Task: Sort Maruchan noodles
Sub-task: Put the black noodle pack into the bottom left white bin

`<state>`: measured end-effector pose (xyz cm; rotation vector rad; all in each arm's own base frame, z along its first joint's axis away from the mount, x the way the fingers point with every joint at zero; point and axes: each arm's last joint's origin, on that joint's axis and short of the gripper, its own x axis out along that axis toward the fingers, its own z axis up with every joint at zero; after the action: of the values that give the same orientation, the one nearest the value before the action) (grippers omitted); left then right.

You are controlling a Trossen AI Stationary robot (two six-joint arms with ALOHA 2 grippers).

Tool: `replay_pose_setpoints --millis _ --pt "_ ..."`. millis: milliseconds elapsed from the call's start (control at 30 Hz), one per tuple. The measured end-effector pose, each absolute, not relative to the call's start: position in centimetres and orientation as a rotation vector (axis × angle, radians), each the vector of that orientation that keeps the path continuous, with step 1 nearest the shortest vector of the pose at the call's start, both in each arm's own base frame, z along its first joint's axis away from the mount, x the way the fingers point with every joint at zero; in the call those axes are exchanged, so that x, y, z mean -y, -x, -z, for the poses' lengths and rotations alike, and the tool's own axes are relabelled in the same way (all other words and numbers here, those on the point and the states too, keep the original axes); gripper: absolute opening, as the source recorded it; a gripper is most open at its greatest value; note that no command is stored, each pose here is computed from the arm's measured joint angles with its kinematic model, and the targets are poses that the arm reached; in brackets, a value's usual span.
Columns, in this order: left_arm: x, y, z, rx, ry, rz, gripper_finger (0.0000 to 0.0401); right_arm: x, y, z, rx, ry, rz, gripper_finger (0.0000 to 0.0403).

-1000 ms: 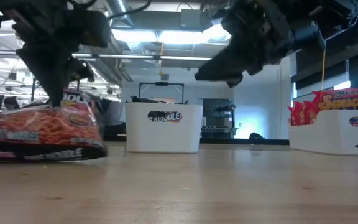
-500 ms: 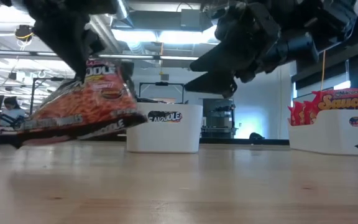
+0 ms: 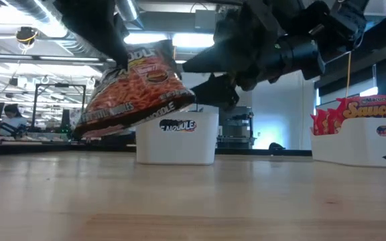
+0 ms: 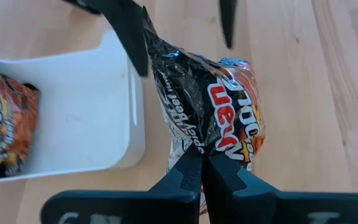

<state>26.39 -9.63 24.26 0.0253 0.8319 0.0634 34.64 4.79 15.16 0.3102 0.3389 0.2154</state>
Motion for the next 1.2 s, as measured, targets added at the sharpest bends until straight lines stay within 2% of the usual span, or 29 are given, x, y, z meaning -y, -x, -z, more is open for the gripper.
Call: replay_pose_setpoints --millis 600,1067,1200 --pt "9.3 -27.2 -25.0 -0.709 -0.04 -0.143 0.0 -6.5 -35.2 -15.8 -0.305 -0.298 -0.261 0.0315" --pt "9.5 -28.2 -26.2 -0.564 -0.096 -0.106 0.0 -6.3 -35.3 -15.8 -0.278 -0.263 -0.175 0.0314" --pt "9.2 -28.3 -26.2 -0.561 -0.094 -0.114 0.0 -6.2 -35.3 -15.8 -0.275 -0.239 -0.173 0.0295"
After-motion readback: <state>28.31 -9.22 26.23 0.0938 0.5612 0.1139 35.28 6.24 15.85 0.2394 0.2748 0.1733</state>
